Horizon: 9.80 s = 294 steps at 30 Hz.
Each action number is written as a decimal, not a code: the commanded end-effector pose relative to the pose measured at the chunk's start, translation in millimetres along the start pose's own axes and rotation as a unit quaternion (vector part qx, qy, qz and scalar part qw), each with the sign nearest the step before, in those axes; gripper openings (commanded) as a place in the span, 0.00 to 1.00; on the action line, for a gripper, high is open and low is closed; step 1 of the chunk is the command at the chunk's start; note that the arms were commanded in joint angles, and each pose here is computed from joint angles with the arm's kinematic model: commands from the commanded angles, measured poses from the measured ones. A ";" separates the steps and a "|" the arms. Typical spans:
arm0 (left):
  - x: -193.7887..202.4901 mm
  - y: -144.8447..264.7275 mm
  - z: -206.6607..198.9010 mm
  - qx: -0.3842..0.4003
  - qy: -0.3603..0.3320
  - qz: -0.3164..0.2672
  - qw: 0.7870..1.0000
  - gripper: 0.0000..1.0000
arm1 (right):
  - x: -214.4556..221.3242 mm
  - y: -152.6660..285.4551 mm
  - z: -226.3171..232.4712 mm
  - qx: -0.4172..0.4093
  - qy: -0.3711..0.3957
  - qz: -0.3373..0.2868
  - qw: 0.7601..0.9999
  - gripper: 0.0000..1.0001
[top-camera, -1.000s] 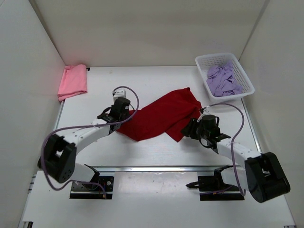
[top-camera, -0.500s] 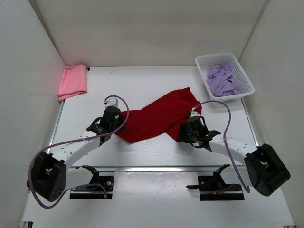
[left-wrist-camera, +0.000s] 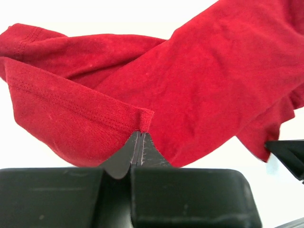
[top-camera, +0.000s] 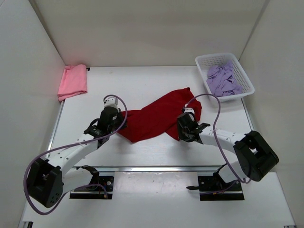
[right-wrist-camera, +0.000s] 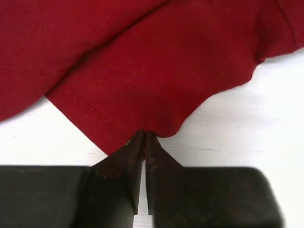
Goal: Fold and stack the t-shirts
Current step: Flatten out the tshirt, then fold the flattened tshirt in 1/3 of the way
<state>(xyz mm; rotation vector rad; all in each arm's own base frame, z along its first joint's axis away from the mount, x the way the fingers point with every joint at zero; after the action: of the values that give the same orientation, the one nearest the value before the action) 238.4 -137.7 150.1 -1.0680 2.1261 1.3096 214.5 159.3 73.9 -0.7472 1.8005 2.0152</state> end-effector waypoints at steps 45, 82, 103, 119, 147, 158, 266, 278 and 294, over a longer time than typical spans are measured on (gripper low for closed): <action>-314.3 -31.6 -15.2 -0.031 0.094 -0.184 0.978 0.00 | -455.4 178.7 -81.3 -0.046 0.050 -0.452 0.890 0.00; -46.8 21.6 125.0 -0.125 0.210 -0.097 0.965 0.00 | -21.6 83.2 -74.7 -0.086 -0.106 -0.102 0.985 0.00; -71.8 40.8 109.2 -0.094 0.201 -0.100 0.970 0.00 | -11.2 123.1 -81.4 -0.102 -0.142 -0.124 0.977 0.00; -120.2 -32.3 116.7 -0.112 0.259 -0.115 0.953 0.00 | -163.0 47.1 -124.8 -0.046 -0.151 -0.198 0.967 0.00; -135.1 -114.9 153.3 -0.155 0.299 -0.063 0.939 0.04 | -237.0 -40.3 -145.1 -0.038 -0.123 -0.178 0.976 0.00; -158.8 -94.5 150.8 -0.164 0.278 -0.123 0.938 0.01 | -244.1 -56.8 -149.0 -0.041 -0.120 -0.177 0.976 0.00; 21.1 -21.8 20.0 0.062 0.112 0.044 0.991 0.42 | -29.5 -0.8 -37.8 -0.189 -0.147 -0.052 0.970 0.34; 26.9 -20.3 24.1 0.071 0.118 0.050 0.989 0.42 | -42.5 -9.0 -28.5 -0.216 -0.147 -0.041 0.964 0.10; 27.8 -17.4 20.1 0.073 0.123 0.050 0.988 0.41 | -167.3 -39.7 12.2 -0.211 -0.095 -0.090 0.969 0.10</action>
<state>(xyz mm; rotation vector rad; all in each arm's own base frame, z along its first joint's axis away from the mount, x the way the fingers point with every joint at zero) 230.9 -133.2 97.9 -1.1011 2.4627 1.1626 354.2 179.7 130.3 -0.6940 1.1447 2.3197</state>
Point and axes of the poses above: each gripper's point midway between its finger pads, its own y axis back along the fingers, its own z axis along the line the jaws close on, x = y × z, the point moved 7 cm from there along y, back along the fingers, and after that the axes turned 7 degrees about y, right-handed, at the moved point
